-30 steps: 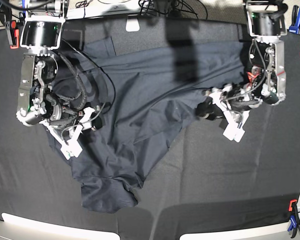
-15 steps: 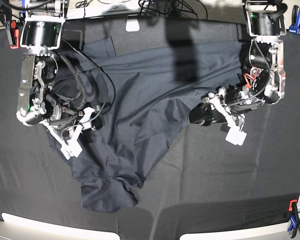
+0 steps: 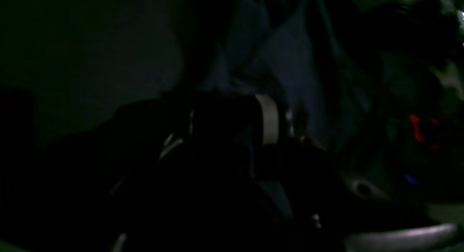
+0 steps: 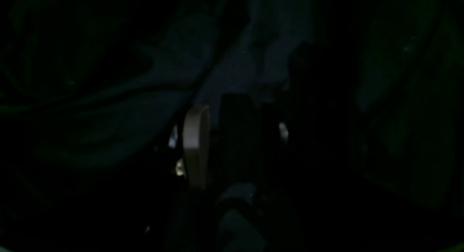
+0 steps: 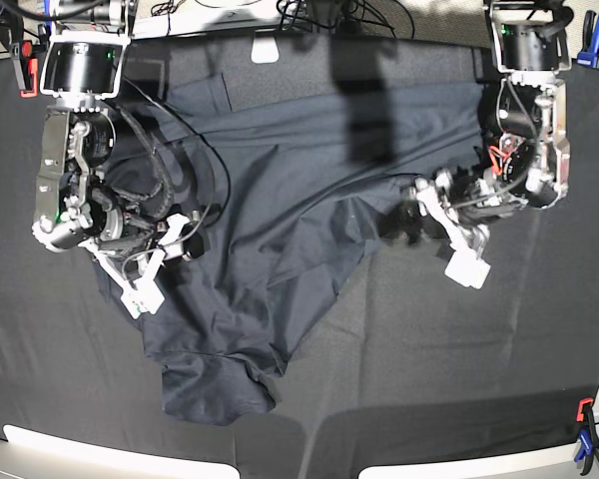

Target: Layout the t-shirt on the table in an organized manner, then fold the t-shirt properly

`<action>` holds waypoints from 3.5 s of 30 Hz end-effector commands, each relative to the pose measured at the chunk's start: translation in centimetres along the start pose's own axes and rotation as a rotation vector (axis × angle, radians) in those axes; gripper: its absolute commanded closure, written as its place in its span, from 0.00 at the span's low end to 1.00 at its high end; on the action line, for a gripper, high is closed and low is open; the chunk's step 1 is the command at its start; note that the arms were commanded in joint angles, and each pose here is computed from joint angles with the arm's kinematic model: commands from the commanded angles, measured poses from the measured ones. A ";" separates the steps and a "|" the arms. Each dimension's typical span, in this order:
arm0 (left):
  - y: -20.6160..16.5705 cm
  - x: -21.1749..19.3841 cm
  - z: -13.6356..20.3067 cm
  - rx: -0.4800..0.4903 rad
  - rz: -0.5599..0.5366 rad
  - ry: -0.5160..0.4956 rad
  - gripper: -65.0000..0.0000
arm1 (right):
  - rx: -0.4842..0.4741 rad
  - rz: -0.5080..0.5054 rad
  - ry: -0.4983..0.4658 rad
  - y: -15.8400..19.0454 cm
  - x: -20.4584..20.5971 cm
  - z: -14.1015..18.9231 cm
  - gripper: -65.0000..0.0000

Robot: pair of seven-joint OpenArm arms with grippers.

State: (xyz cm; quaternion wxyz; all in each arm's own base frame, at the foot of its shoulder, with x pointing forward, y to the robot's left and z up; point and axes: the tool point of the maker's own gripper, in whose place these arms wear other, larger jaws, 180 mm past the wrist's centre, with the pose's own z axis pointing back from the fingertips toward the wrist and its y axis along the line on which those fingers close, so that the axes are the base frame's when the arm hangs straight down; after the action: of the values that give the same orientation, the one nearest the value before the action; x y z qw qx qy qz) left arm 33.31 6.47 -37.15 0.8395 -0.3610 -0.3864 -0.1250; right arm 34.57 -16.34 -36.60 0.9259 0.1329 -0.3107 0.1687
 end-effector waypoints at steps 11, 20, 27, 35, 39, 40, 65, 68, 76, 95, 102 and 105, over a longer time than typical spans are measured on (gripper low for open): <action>-2.5 1.9 -1.6 -0.058 0.005 -0.081 0.71 | -0.009 0.016 -0.057 -0.4 1.9 0.7 0.65; -3.2 -0.1 -1.9 -0.086 0.017 0.030 0.71 | -0.009 0.016 -0.057 -0.4 1.9 0.7 0.65; -3.7 0.1 -1.9 -0.114 0.037 0.024 0.71 | -0.009 0.016 -0.059 -0.4 2.0 0.7 0.65; -4.3 -0.7 -3.5 -0.073 -0.029 0.049 0.73 | -0.009 0.016 -0.057 -0.4 1.9 0.7 0.65; -4.2 -1.4 -4.3 -0.027 -0.113 0.090 0.73 | -0.009 0.017 -0.057 -0.4 1.9 0.7 0.65; -4.2 -1.2 -4.3 -0.028 -0.113 0.075 0.73 | -0.009 0.017 -0.056 -0.4 1.9 0.7 0.65; -4.1 3.1 -4.4 -0.030 -0.159 -0.030 0.72 | -0.009 0.016 -0.056 -0.4 1.9 0.7 0.65; -4.0 3.7 -4.5 -0.025 -0.172 -0.039 0.72 | -0.009 0.016 -0.056 -0.4 1.9 0.7 0.65; -2.3 2.5 -4.4 0.065 -0.253 0.014 0.72 | -0.009 0.016 -0.056 -0.4 1.9 0.7 0.65; -3.9 0.4 -4.4 -0.025 -0.146 0.085 0.72 | -0.008 0.016 -0.057 -0.4 1.9 0.7 0.65; -3.8 0.3 -4.4 -0.016 -0.154 0.095 0.84 | 0.011 0.008 -0.068 0.0 2.1 0.7 0.65; -3.8 0.4 -4.4 -0.017 -0.155 0.093 1.00 | 0.028 0.001 -0.079 0.3 2.3 0.7 0.65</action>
State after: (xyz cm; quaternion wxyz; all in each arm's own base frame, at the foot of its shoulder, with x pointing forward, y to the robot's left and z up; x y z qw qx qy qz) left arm 32.89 1.14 -38.83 0.8579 -0.3229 -0.3427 -0.2056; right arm 34.64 -15.74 -36.28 0.9216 0.1511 -0.3167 0.1658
